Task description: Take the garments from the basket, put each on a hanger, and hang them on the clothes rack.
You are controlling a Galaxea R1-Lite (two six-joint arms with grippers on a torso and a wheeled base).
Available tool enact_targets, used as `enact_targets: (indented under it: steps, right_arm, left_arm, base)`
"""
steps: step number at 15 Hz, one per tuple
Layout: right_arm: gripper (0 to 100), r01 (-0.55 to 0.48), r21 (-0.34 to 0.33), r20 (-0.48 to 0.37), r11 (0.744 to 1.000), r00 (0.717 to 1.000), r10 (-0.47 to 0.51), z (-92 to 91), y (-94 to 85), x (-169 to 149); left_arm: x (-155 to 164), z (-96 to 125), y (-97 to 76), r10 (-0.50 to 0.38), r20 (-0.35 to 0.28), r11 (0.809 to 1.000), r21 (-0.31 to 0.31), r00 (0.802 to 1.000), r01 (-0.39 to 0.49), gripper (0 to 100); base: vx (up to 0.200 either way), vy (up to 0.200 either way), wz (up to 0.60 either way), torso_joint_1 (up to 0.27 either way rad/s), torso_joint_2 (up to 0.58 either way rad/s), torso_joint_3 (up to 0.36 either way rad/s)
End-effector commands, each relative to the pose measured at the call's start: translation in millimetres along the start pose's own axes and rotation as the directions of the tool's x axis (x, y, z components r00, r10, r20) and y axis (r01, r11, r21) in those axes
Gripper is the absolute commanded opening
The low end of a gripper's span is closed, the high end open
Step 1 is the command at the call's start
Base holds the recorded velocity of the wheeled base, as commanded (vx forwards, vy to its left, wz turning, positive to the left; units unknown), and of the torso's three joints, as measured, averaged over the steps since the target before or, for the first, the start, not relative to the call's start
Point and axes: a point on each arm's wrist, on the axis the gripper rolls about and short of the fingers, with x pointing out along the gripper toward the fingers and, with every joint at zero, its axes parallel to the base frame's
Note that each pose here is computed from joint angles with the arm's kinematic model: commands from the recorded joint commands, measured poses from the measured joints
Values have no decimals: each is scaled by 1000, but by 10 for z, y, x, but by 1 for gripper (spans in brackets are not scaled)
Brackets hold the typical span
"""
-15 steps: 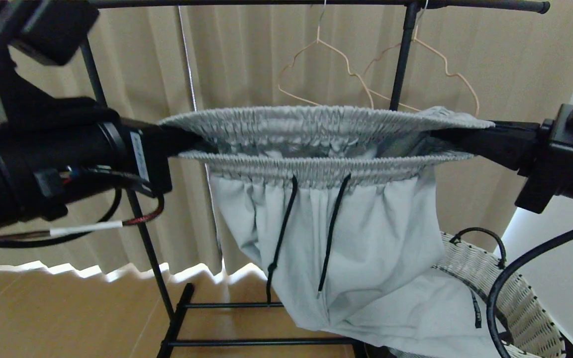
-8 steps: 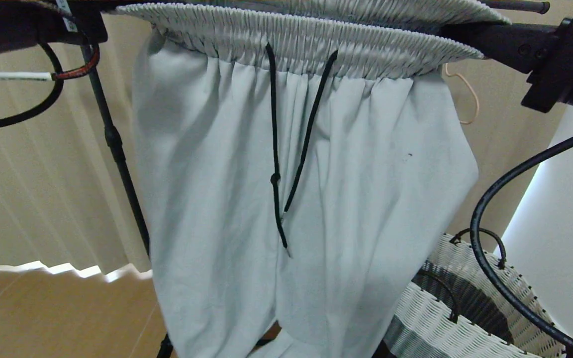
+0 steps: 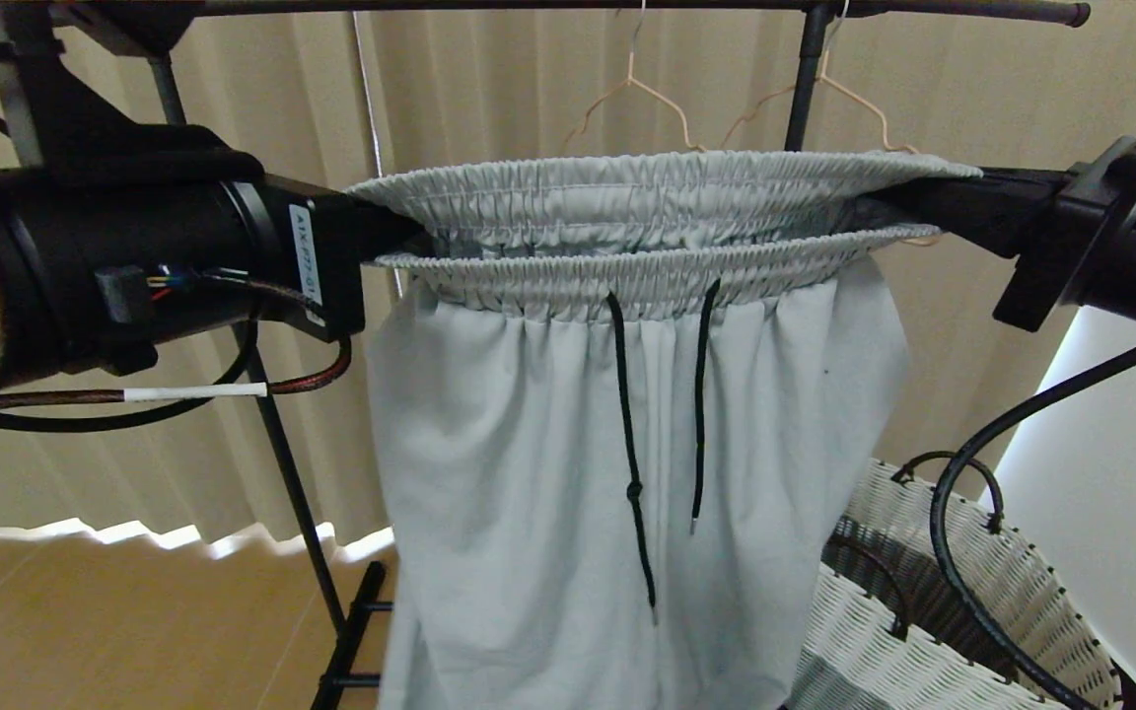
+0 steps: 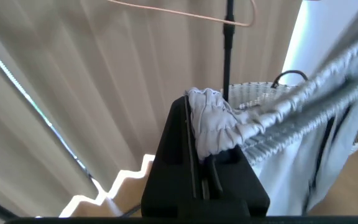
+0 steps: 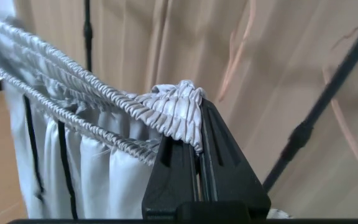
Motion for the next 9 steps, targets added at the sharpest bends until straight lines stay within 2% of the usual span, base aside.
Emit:
enact_targets:
  steps: [1, 6, 9]
  right_arm:
    - [0, 18, -1, -10, 1000, 1000, -18, -39, -38, 16]
    - [0, 62, 2, -44, 998, 997, -62, -137, -139, 20]
    - [0, 84, 2, -49, 996, 995, -83, -159, -187, 25]
  left_arm:
    - [12, -26, -17, -6, -10, 1000, 2, 1000, 6, 0]
    - [55, 4, -17, 1, 35, 1000, -11, 999, 0, 0]
    - [106, -19, -26, 0, 25, 1000, -9, 1000, 0, 0]
  base:
    - [0, 0, 0, 0, 0, 0]
    - [0, 0, 0, 0, 0, 0]
    - [0, 0, 0, 0, 0, 0]
